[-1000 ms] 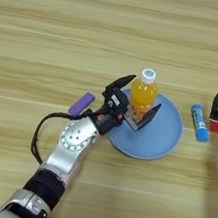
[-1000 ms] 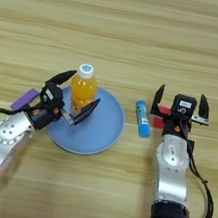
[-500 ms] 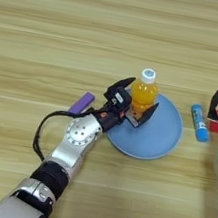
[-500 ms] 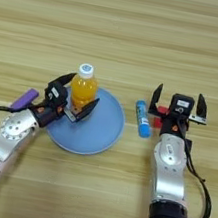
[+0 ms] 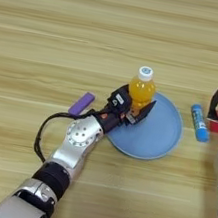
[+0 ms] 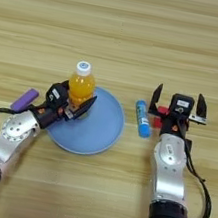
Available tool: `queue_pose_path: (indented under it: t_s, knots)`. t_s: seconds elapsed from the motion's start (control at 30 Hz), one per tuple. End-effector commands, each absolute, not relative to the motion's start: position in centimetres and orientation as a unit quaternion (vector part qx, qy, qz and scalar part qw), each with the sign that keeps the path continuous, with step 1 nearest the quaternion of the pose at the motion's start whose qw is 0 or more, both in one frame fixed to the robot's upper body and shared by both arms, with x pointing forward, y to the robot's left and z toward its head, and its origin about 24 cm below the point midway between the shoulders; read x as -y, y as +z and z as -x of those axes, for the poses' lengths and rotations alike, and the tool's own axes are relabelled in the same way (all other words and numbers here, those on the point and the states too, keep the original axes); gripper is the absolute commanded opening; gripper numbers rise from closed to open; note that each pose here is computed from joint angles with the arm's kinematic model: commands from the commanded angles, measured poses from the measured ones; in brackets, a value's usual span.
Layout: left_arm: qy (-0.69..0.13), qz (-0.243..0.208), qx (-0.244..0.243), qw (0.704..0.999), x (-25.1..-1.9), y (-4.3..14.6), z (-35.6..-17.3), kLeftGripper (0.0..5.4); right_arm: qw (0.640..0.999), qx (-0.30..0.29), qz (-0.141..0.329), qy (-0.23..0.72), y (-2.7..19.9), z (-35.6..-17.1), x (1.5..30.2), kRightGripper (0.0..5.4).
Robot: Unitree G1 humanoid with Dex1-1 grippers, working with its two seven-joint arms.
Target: Move the objects on the table
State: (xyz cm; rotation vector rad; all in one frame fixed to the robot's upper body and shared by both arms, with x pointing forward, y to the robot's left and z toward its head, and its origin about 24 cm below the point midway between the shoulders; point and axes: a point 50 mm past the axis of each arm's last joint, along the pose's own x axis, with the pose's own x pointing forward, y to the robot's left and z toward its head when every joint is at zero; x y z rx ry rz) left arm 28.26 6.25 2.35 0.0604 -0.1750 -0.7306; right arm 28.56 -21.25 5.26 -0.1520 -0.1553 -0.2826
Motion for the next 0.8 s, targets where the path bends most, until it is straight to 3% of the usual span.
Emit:
queue_pose_path:
  t_s: [0.03,0.27,0.43,0.6,0.8]
  knots:
    - [-0.324,-0.029,0.131,0.936,-7.3,4.4,-29.0,3.4,0.984,0.081,0.077,-0.142,5.5,-28.8,21.2,5.4]
    - [-0.271,-0.007,0.182,0.945,-9.4,7.5,-29.7,3.4,0.984,0.08,0.077,-0.142,5.5,-28.8,21.3,5.4]
    - [-0.245,-0.013,0.189,0.951,-10.7,8.5,-30.0,3.4,0.984,0.08,0.077,-0.142,5.4,-28.8,21.3,5.4]
    - [-0.166,-0.041,0.166,0.971,-14.2,8.4,-31.6,3.4,0.984,0.079,0.077,-0.142,5.4,-28.8,21.2,5.4]
    - [-0.112,-0.059,0.133,0.983,-17.0,7.0,-31.9,3.4,0.984,0.079,0.077,-0.142,5.4,-28.8,21.2,5.4]
